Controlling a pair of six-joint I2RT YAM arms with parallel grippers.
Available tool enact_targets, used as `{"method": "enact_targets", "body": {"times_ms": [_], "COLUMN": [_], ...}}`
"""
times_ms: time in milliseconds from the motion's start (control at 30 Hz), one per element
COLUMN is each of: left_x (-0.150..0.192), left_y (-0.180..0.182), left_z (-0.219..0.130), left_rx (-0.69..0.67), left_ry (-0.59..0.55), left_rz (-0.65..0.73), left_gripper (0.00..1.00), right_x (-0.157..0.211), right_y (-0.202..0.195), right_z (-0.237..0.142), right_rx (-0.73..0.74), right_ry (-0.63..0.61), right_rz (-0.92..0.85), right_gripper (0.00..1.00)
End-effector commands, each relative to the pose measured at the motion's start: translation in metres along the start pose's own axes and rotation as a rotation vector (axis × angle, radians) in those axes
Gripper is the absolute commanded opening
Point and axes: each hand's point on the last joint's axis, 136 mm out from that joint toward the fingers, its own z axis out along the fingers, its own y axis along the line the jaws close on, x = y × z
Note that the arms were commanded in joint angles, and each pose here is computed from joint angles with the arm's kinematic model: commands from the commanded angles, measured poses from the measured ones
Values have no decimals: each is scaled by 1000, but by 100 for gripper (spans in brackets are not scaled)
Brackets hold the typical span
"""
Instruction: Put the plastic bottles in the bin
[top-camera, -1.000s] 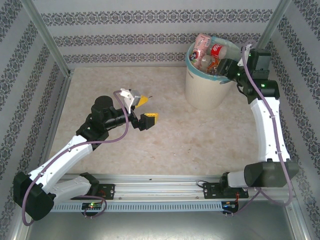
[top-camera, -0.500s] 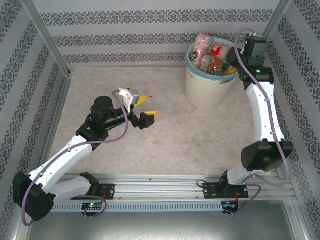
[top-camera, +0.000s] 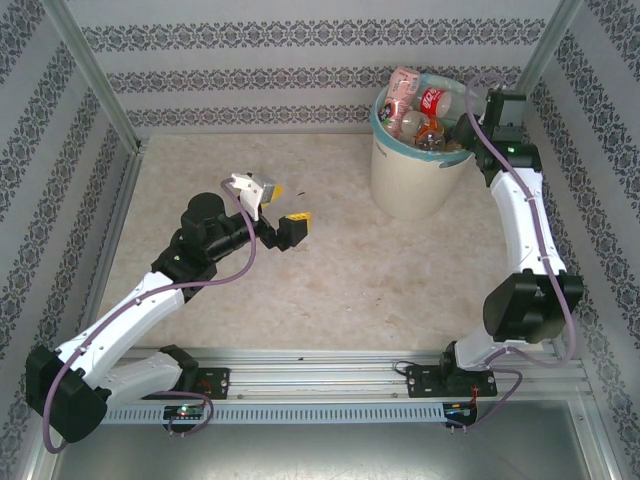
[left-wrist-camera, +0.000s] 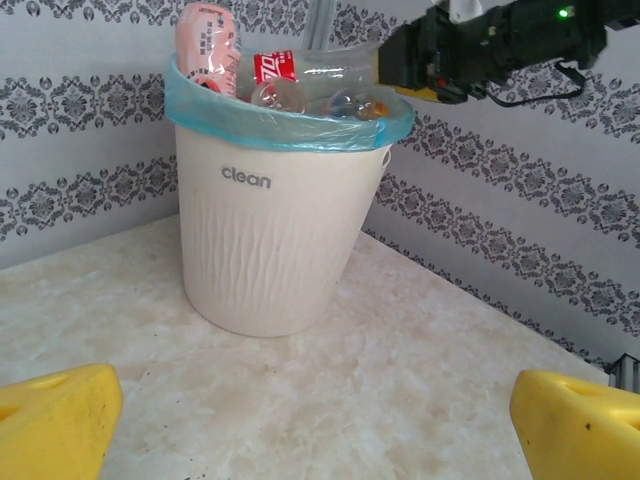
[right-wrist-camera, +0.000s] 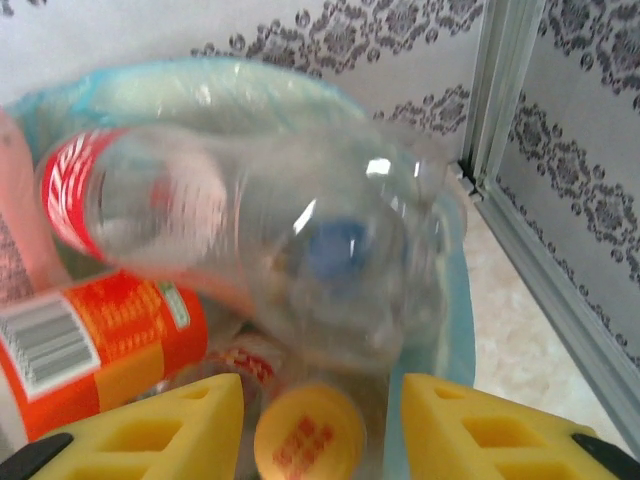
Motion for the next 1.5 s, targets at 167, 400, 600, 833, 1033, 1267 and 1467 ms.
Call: {"method": "enact_targets", "body": {"times_ms": [167, 400, 600, 833, 1033, 1267, 1467], "left_x": [-9, -3, 51, 109, 159, 203, 203], "left_y": [32, 122, 213, 250, 268, 280, 290], "left_z": [-1, -32, -78, -110, -116, -96, -110], "left_rx": [-197, -671, -1003, -1099, -1032, -884, -973], "left_ry": [-48, -57, 54, 134, 157, 136, 117], "left_rz": [16, 105, 71, 118, 24, -1, -34], "left_gripper": [100, 100, 100, 100, 100, 100, 100], "right_x": [-39, -10, 96, 172, 218, 234, 233], "right_y": [15, 0, -12, -12, -24, -13, -52], "right_z": [-69, -135, -122, -75, -19, 5, 27], "right_rx": [-71, -99, -142, -224, -190, -295, -78], "right_ry": [-114, -226, -207, -291, -261, -331, -305], "right_rz": [6, 64, -128, -276, -327, -296, -167], "right_gripper": [55, 61, 68, 77, 81, 83, 88]}}
